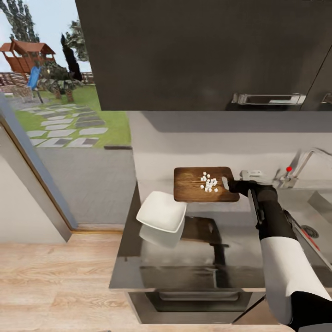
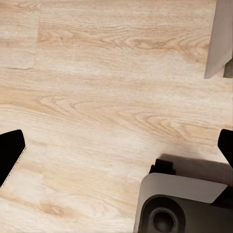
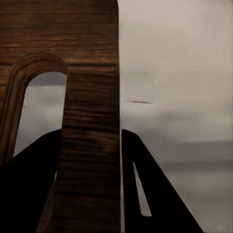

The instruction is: In the kitchen, take the Vidalia onion out of the sink, dice it on the chopping board with the paring knife, put the diced onion into the bowl on the countertop, then place both the paring knife and the chopping board into the sink.

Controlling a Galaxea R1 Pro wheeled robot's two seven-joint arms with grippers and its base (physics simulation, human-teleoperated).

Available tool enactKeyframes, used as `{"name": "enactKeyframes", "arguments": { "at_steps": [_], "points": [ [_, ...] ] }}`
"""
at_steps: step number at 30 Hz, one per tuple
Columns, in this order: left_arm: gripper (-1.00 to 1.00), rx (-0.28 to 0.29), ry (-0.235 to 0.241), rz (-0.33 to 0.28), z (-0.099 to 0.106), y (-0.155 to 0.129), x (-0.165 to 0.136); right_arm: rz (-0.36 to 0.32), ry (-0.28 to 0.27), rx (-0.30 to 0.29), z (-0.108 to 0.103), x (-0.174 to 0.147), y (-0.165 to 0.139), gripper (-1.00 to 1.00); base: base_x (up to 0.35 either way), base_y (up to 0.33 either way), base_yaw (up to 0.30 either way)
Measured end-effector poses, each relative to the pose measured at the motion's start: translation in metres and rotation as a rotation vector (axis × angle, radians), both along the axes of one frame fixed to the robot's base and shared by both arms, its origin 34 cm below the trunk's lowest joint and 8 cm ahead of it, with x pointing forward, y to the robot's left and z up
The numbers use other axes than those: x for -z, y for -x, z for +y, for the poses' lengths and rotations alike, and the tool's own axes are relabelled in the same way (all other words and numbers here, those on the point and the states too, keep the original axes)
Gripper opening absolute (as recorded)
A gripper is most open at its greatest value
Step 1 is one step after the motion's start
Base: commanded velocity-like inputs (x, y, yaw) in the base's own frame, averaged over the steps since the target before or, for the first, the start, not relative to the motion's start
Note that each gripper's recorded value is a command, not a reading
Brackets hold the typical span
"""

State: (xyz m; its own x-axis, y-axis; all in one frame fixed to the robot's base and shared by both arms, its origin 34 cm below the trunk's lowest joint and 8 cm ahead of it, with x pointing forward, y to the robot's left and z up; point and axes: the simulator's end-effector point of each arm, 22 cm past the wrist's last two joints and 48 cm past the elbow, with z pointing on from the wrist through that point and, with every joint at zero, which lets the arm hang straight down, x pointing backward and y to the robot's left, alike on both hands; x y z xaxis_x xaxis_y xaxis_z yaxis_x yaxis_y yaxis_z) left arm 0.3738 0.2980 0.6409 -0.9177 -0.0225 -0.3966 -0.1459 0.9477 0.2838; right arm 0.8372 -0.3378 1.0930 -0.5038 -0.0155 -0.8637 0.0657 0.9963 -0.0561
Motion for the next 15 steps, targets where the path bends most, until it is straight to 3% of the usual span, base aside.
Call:
{"name": "enactKeyframes", "arguments": {
  "at_steps": [15],
  "points": [
    [1.0, 0.0, -0.002, -0.023, 0.001, -0.008, -0.006, -0.017, -0.005, -0.001, 0.001, -0.016, 0.003, -1.0, 0.004, 0.062, 0.0]
  ]
}}
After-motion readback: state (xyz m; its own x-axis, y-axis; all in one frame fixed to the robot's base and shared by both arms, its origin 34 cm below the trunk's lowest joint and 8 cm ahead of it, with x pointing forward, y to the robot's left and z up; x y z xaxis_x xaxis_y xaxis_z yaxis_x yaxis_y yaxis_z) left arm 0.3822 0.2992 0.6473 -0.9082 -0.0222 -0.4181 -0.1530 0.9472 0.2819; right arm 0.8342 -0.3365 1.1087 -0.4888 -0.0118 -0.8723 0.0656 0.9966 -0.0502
